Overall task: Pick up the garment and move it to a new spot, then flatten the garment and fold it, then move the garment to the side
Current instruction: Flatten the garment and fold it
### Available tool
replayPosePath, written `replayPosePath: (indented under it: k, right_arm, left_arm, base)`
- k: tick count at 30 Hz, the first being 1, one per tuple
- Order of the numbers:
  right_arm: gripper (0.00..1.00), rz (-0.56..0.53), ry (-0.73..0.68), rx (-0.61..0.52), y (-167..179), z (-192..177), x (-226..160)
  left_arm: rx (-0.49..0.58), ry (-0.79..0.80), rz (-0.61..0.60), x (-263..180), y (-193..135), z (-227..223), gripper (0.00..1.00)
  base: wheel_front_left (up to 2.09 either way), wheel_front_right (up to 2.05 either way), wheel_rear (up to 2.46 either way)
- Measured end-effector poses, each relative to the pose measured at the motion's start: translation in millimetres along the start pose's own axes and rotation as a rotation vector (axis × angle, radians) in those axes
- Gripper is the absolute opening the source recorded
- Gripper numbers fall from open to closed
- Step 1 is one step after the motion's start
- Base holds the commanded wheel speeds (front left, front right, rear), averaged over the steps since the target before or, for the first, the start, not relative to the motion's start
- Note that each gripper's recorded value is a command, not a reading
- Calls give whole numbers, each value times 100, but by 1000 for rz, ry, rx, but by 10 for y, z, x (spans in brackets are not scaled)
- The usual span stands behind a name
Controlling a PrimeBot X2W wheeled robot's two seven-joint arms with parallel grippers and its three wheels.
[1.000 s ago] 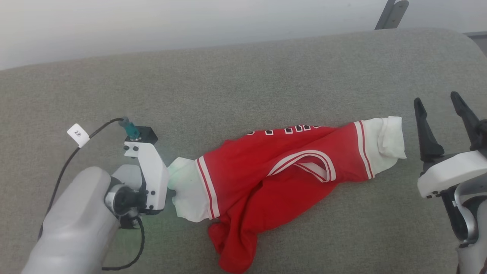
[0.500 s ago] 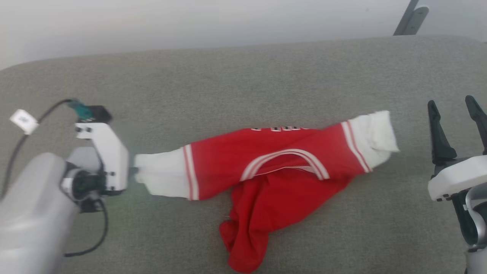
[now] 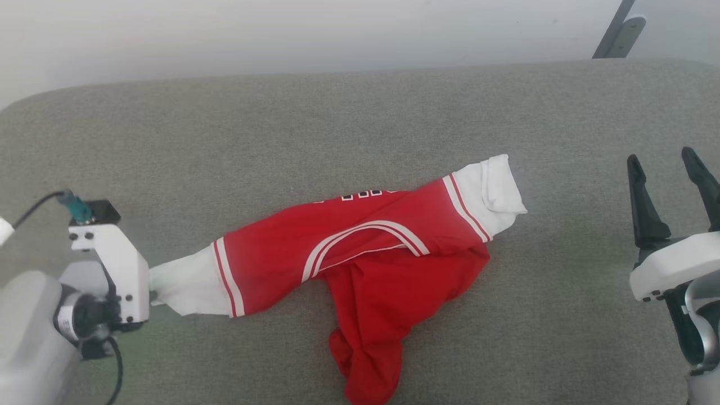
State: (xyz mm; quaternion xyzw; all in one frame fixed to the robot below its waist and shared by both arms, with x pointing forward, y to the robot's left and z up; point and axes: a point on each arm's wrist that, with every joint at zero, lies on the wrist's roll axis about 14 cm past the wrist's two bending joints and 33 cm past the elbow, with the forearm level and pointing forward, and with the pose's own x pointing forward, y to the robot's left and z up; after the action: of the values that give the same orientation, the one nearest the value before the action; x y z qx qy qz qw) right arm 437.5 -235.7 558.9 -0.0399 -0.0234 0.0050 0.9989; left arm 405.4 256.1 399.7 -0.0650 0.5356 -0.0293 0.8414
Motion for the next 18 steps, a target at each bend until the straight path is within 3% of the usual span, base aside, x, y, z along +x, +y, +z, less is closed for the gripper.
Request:
replayPosePath:
  k: [3,4,5,6,18]
  right_arm:
    - [100,1,9,3,-3,-28,-3]
    - [100,2,13,3,-1,-39,-5]
    - [100,3,14,3,-1,-43,-8]
    - [100,4,14,3,4,-39,-11]
    - [100,-1,-2,-7,-28,50,-70]
  left_arm:
    - [-31,2,-22,53,-65,-73,0]
    - [-33,-5,-27,66,-87,-80,28]
    - [-37,-17,-29,70,-94,-67,77]
    - [-44,-24,-30,69,-93,-54,100]
    - [-52,-35,2,-65,-19,38,100]
  base:
    - [0,0,0]
    - [0,0,0]
    - [0,0,0]
    - [0,0,0]
    - [0,0,0]
